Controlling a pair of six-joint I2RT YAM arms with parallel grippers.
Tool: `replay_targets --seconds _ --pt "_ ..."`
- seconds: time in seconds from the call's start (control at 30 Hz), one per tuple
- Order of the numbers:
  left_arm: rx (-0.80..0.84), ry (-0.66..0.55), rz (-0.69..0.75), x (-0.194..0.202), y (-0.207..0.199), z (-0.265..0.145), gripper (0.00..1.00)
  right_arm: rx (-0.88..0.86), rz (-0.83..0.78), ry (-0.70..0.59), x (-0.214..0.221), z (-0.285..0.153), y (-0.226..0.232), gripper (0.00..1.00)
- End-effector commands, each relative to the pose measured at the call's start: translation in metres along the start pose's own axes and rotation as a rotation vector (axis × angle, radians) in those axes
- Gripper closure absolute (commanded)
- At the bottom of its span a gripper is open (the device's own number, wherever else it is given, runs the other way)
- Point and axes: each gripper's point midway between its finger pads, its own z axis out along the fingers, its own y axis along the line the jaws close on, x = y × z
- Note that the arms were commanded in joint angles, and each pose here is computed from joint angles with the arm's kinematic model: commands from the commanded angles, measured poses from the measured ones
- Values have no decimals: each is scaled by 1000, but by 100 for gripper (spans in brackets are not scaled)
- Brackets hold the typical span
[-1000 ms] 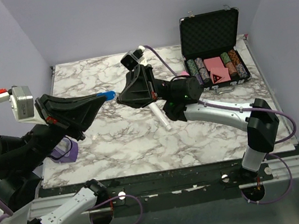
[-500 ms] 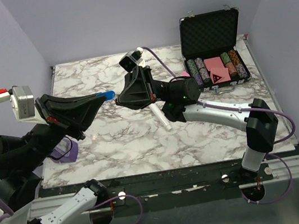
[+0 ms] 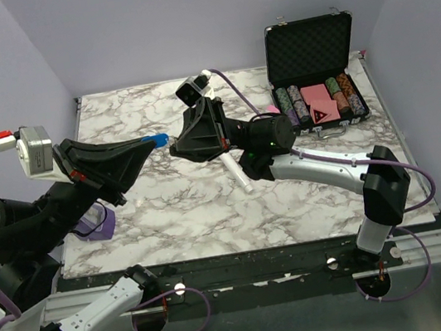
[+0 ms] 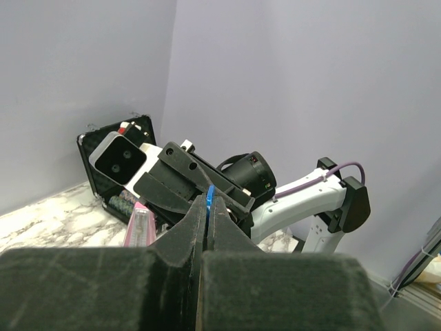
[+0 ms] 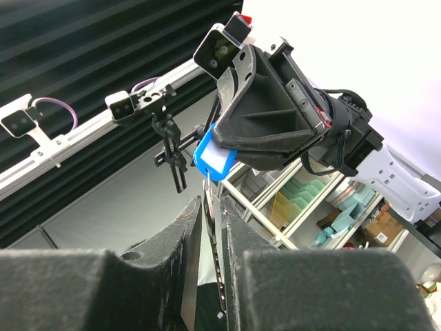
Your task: Remove the keys from the keyring
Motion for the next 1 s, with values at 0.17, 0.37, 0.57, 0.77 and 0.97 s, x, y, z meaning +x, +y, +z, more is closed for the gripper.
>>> replay_targets --seconds 0.17,0.37,0.57,0.77,0.97 --pt "-17 -7 10 -3 2 -4 100 -364 -275 141 45 -16 74 75" --pt "1 -14 17 -4 -2 -7 100 -361 -269 140 44 -15 72 78" --pt "6 -9 16 -3 -2 -5 100 -355 -263 139 43 -15 69 81" --pt "29 -9 20 -3 -6 -6 100 -353 -266 140 43 -15 69 82" --pt "33 -2 20 -1 -7 -6 100 -350 -264 139 44 -15 68 86"
